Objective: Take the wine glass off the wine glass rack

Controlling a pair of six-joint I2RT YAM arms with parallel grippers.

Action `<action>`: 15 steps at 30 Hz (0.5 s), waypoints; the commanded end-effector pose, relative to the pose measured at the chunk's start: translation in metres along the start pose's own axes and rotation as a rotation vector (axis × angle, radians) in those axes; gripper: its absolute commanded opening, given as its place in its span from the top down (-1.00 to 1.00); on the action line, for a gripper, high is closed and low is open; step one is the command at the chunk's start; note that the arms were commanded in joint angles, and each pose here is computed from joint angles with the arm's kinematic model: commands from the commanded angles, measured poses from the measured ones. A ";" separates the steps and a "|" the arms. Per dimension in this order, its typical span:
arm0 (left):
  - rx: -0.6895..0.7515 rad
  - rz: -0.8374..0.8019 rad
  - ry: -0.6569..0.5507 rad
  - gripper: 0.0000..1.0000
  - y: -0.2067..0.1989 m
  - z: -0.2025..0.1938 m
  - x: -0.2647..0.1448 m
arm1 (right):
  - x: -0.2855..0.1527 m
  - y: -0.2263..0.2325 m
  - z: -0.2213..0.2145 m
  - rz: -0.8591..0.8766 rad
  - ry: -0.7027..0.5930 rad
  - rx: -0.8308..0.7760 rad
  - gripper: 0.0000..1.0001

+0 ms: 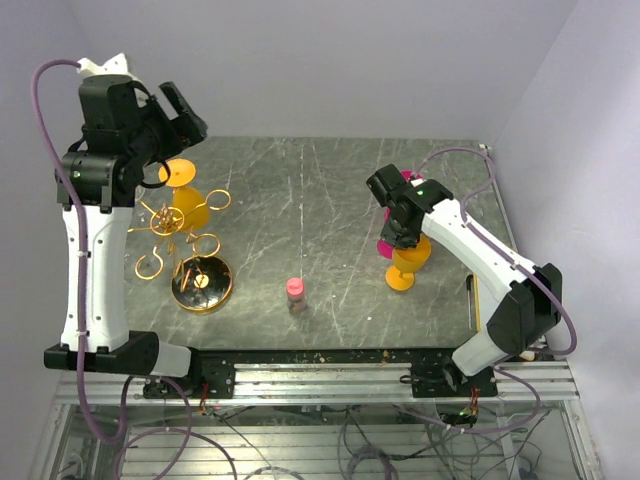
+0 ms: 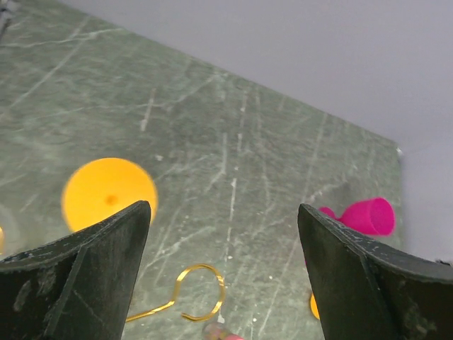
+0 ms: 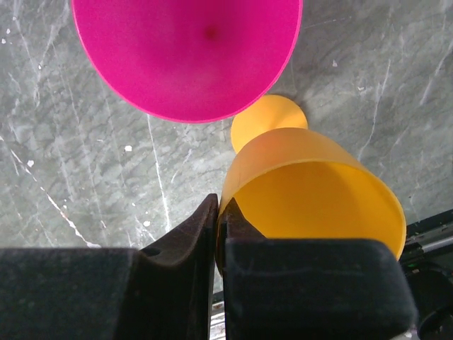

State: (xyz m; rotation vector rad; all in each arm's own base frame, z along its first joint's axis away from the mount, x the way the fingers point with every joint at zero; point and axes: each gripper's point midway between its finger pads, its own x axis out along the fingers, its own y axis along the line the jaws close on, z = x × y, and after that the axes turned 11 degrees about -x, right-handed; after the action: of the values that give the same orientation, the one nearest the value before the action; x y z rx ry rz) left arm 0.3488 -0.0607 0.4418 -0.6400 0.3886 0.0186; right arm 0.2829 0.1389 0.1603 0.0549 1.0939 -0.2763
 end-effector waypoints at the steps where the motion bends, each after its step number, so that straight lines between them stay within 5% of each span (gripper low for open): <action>1: -0.027 0.051 0.014 -0.89 0.027 0.003 -0.011 | -0.001 0.000 0.008 0.038 -0.047 0.014 0.85; 15: -0.100 0.312 0.031 -0.64 0.095 -0.011 -0.012 | -0.042 -0.006 0.042 0.125 -0.218 0.017 -0.40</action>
State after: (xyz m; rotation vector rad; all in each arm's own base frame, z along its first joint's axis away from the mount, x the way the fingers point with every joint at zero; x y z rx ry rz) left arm 0.3302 -0.0041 0.3840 -0.6795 0.5281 0.2512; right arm 0.2910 0.1372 0.1838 0.0911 0.9693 -0.1990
